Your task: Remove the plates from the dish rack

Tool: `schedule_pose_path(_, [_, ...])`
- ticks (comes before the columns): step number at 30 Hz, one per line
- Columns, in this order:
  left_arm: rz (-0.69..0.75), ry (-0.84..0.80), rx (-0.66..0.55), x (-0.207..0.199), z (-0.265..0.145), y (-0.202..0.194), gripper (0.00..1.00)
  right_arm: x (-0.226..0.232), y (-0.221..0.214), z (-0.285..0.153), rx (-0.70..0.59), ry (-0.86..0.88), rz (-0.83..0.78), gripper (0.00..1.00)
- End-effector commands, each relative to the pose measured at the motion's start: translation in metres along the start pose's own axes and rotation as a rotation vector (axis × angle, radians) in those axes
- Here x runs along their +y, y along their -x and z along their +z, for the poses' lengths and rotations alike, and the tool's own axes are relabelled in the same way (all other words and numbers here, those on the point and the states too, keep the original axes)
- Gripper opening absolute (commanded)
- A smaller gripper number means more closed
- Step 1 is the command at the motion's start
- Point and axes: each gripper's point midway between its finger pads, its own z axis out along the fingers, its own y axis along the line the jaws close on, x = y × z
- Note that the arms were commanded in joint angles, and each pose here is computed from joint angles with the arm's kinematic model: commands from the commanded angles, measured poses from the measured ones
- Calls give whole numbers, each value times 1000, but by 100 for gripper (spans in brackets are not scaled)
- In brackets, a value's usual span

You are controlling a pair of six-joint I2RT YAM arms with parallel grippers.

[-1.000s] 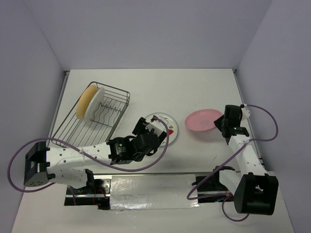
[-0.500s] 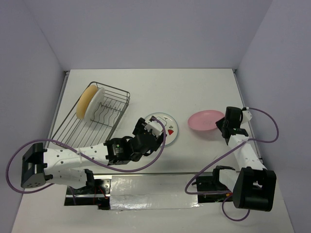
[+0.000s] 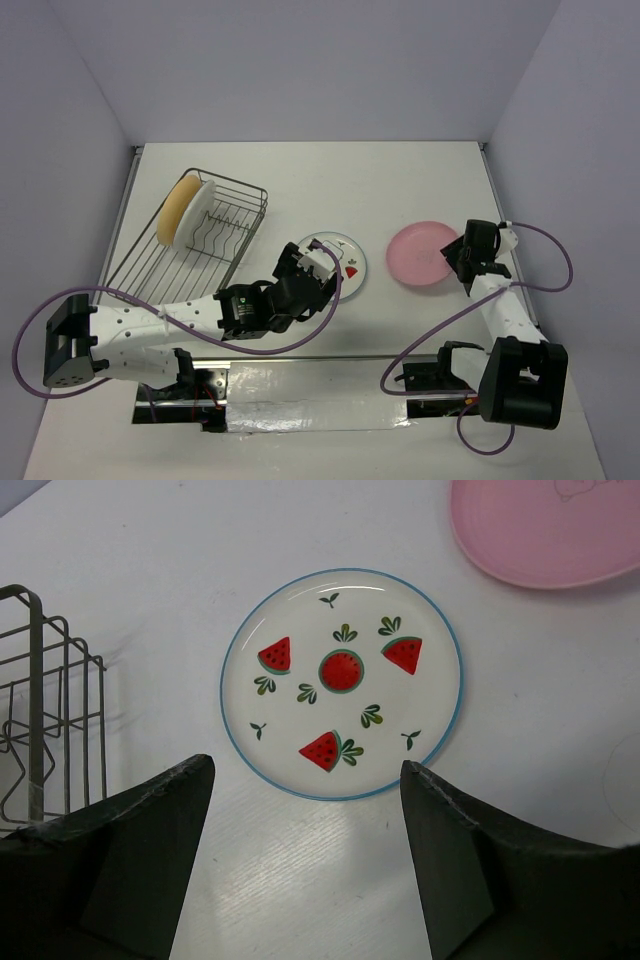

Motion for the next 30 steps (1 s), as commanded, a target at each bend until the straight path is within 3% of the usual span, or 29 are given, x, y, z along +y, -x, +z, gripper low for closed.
schedule_pose_path(1, [-42, 20, -46, 5, -1, 13, 87, 12, 14, -3, -13, 22, -7, 55])
schedule_pose_path(4, [-27, 33, -41, 6, 1, 11, 87, 6, 9, -1, 12, -16, -5, 59])
schedule_pose_path(17, [-20, 37, -22, 4, 5, 8, 87, -6, -1, 1, 55, -68, -19, 61])
schedule_pose_path(25, [-58, 12, -19, 5, 7, 22, 85, 26, 20, -28, 21, 85, -48, 59])
schedule_pose_path(30, [-193, 6, 0, 30, 19, 49, 83, 64, 19, -61, 43, 323, -99, 59])
